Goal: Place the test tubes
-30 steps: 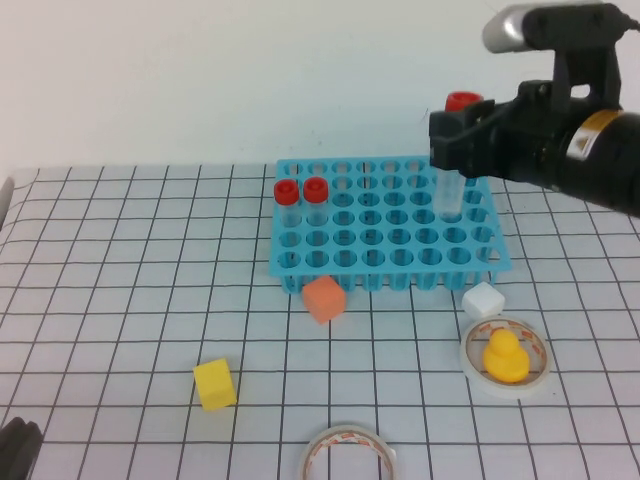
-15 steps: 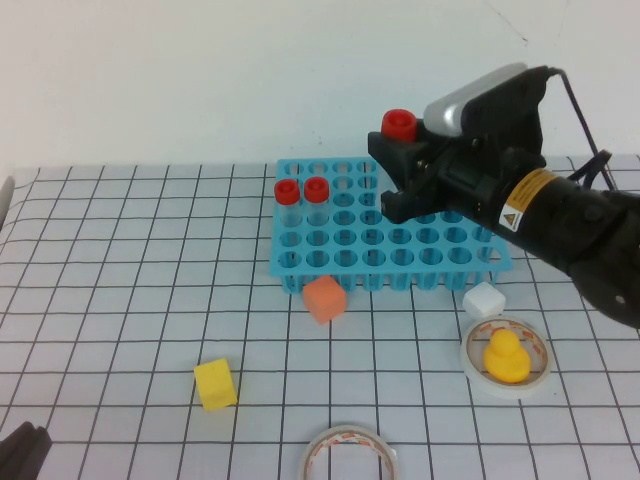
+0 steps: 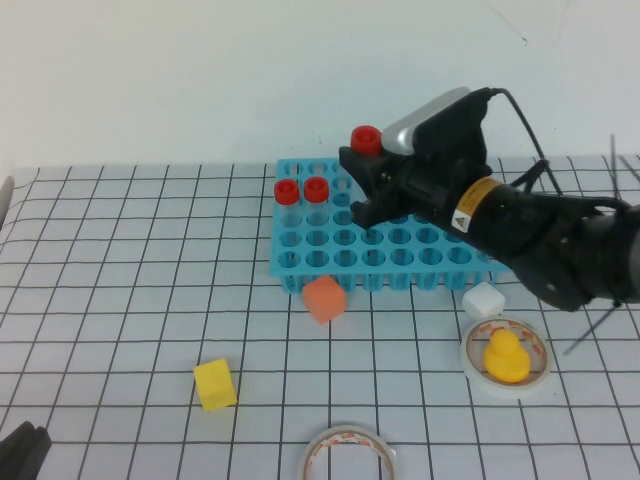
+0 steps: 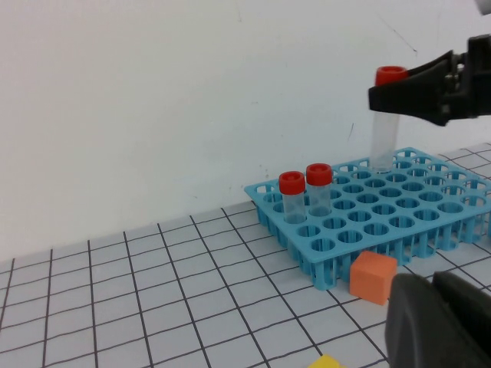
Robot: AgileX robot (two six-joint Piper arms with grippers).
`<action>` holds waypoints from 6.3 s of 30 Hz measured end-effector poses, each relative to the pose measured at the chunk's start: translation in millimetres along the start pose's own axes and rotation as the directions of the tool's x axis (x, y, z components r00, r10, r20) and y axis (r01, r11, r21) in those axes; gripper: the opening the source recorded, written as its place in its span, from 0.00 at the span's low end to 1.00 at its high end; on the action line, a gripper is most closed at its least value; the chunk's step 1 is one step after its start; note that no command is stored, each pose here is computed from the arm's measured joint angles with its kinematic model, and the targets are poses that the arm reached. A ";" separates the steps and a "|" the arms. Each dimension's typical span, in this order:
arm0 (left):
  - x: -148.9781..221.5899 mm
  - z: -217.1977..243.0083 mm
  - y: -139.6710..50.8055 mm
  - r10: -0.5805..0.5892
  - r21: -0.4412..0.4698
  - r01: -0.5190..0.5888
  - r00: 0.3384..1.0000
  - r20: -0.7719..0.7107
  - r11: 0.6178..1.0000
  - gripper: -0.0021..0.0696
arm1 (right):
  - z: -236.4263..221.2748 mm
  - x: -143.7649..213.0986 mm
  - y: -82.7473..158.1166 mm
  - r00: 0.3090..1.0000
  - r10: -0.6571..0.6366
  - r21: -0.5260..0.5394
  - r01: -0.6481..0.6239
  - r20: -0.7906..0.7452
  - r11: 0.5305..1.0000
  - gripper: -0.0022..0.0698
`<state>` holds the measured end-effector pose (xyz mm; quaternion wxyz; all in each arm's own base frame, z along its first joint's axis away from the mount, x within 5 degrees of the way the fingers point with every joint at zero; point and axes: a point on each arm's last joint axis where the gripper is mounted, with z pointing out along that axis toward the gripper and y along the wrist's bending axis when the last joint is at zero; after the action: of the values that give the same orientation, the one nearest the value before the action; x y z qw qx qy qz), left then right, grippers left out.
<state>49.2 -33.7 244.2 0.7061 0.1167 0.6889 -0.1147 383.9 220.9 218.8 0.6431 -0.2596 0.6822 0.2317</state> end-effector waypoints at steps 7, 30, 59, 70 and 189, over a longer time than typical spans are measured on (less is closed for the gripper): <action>0.0 0.0 0.0 0.000 0.000 0.000 1.000 0.000 1.000 0.03 | 27.4 16.9 -5.2 1.000 0.000 -0.008 0.000 0.021 1.000 0.41; 0.0 0.0 0.0 0.000 0.000 0.000 1.000 0.000 1.000 0.03 | 51.4 51.6 -11.9 0.999 -0.051 0.015 0.051 -0.003 0.999 0.41; 0.0 0.0 0.0 0.000 0.000 0.000 1.000 0.000 1.000 0.03 | 52.3 52.9 -13.8 1.000 0.026 0.049 -0.025 -0.016 0.998 0.41; 0.0 0.0 0.0 0.000 0.000 0.000 1.000 0.000 1.000 0.03 | 54.3 58.7 -14.0 0.999 0.040 0.048 -0.040 0.007 0.998 0.41; 0.0 0.0 0.0 0.000 0.000 0.000 1.000 0.000 1.000 0.03 | -75.5 -77.8 14.1 0.998 0.032 0.056 -0.035 0.052 0.998 0.04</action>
<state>49.2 -33.7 244.2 0.7061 0.1167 0.6889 -0.1147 320.5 186.9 301.0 0.6635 -0.2239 0.6760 0.2295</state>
